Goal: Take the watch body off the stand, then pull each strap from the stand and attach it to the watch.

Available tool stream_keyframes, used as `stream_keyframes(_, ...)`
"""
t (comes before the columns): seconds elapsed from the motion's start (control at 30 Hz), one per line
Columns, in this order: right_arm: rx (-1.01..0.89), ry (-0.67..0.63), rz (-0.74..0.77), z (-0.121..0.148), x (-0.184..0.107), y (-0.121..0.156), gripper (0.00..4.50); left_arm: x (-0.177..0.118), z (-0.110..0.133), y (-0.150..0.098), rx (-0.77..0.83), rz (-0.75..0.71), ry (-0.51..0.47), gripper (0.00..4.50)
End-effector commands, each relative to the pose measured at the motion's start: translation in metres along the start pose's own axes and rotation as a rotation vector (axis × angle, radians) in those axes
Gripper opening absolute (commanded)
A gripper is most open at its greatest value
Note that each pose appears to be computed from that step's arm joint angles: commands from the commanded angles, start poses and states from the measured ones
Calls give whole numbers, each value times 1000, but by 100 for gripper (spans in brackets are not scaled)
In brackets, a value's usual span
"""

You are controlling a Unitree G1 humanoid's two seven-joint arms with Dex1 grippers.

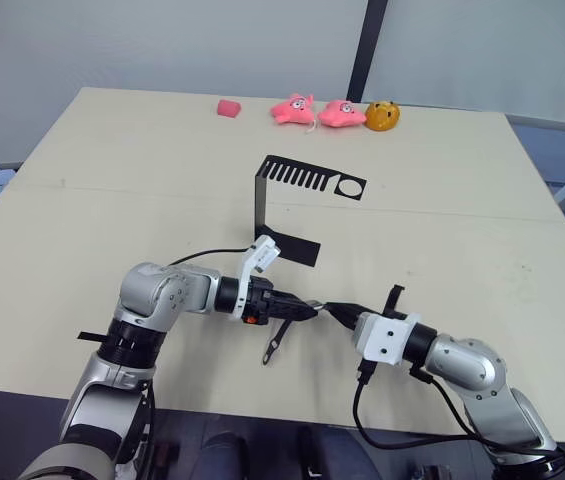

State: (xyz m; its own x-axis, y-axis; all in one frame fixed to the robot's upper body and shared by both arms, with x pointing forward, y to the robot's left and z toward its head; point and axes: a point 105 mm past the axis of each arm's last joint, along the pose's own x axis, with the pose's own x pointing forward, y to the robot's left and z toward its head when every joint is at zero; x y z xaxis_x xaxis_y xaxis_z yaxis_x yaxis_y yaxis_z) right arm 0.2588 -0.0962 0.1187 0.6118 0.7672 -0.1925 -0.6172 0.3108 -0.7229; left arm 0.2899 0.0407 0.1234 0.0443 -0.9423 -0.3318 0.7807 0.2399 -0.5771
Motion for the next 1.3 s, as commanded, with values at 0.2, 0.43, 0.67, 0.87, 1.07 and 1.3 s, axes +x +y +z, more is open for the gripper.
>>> stream_keyframes(0.2, -30, -121, -16, 26, 10, -1, 0, 20, 1, -29, 56, -139, 21, 159)
stream_keyframes(0.43, -33, -128, -18, 27, 14, -3, 0, 20, 1, -29, 53, -138, 27, 159)
stream_keyframes(0.67, -34, -129, -18, 27, 17, -4, 0, 20, 1, -29, 54, -138, 27, 159)
stream_keyframes(0.87, -30, -126, -12, 26, 19, -2, 0, 20, 1, -29, 53, -138, 26, 159)
stream_keyframes(1.07, -29, -131, -7, 27, 21, 0, 0, 21, 1, -30, 52, -143, 28, 159)
stream_keyframes(1.3, -27, -134, -7, 27, 23, 1, 0, 22, 1, -30, 53, -144, 32, 159)
